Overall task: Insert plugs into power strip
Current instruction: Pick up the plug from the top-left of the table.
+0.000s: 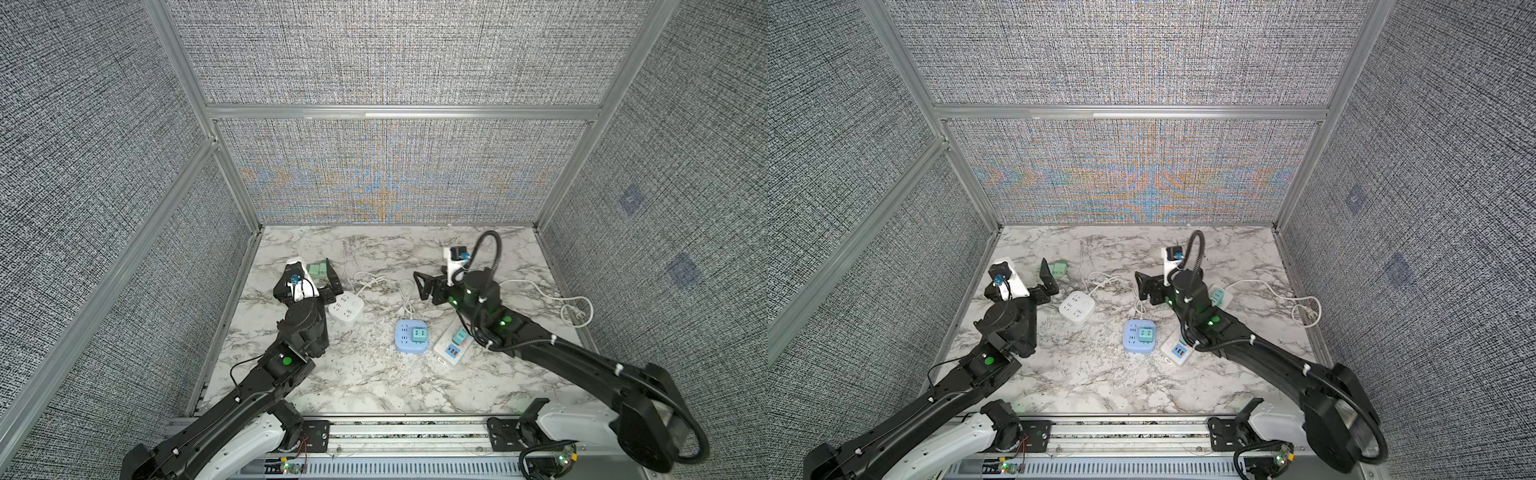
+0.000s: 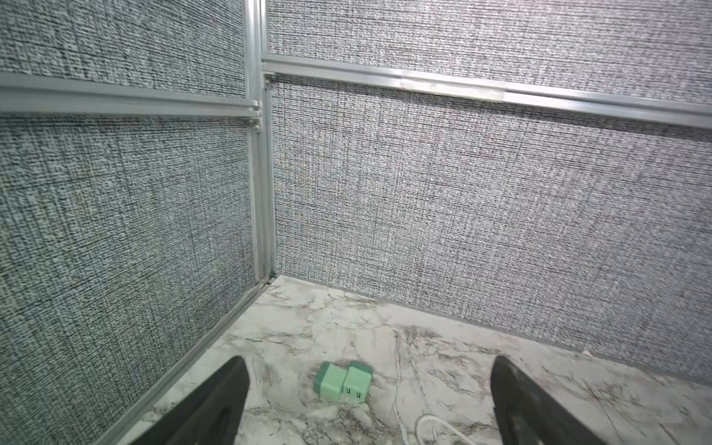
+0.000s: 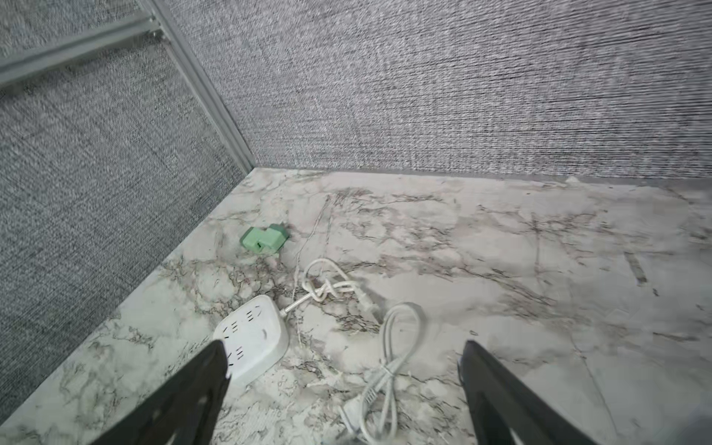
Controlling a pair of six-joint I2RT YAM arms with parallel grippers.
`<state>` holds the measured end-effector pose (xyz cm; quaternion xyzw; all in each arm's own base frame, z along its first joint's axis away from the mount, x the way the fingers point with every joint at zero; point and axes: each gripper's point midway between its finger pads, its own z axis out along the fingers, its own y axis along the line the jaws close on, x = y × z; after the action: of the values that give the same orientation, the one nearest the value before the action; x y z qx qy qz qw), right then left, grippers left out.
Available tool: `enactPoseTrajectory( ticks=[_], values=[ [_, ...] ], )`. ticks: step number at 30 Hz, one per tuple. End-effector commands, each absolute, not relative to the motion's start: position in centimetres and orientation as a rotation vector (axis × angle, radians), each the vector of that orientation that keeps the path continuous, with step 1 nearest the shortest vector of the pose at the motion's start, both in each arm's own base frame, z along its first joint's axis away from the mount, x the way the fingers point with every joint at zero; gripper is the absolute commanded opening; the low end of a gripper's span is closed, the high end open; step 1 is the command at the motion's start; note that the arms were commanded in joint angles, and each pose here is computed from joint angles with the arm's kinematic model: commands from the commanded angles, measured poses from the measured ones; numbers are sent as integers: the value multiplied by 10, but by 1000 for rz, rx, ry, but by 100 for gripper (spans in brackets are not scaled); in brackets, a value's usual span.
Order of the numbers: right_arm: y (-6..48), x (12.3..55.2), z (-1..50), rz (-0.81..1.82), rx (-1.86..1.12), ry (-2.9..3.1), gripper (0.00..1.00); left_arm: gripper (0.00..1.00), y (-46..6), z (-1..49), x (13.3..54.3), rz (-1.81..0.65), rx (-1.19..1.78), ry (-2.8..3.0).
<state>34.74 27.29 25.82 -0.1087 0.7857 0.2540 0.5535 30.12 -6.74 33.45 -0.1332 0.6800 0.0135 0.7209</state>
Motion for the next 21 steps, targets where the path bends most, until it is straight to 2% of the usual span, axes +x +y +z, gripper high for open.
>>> enactPoseTrajectory(
  ticks=[1, 6, 11, 15, 21],
  values=[
    [303, 354, 255, 580, -334, 1919, 92, 99, -56, 303, 327, 2, -314, 1665],
    [321, 356, 250, 585, -373, 1957, 90, 99, -32, 235, 385, -124, -365, 1929],
    [312, 346, 244, 581, -380, 1962, 90, 98, -45, 186, 437, -133, -314, 2128],
    [303, 335, 230, 581, -389, 1988, 90, 79, -59, 151, 475, -121, -277, 2290],
    [279, 315, 208, 568, -355, 2020, 90, 65, -54, 88, 516, 42, -329, 2517]
  ],
)
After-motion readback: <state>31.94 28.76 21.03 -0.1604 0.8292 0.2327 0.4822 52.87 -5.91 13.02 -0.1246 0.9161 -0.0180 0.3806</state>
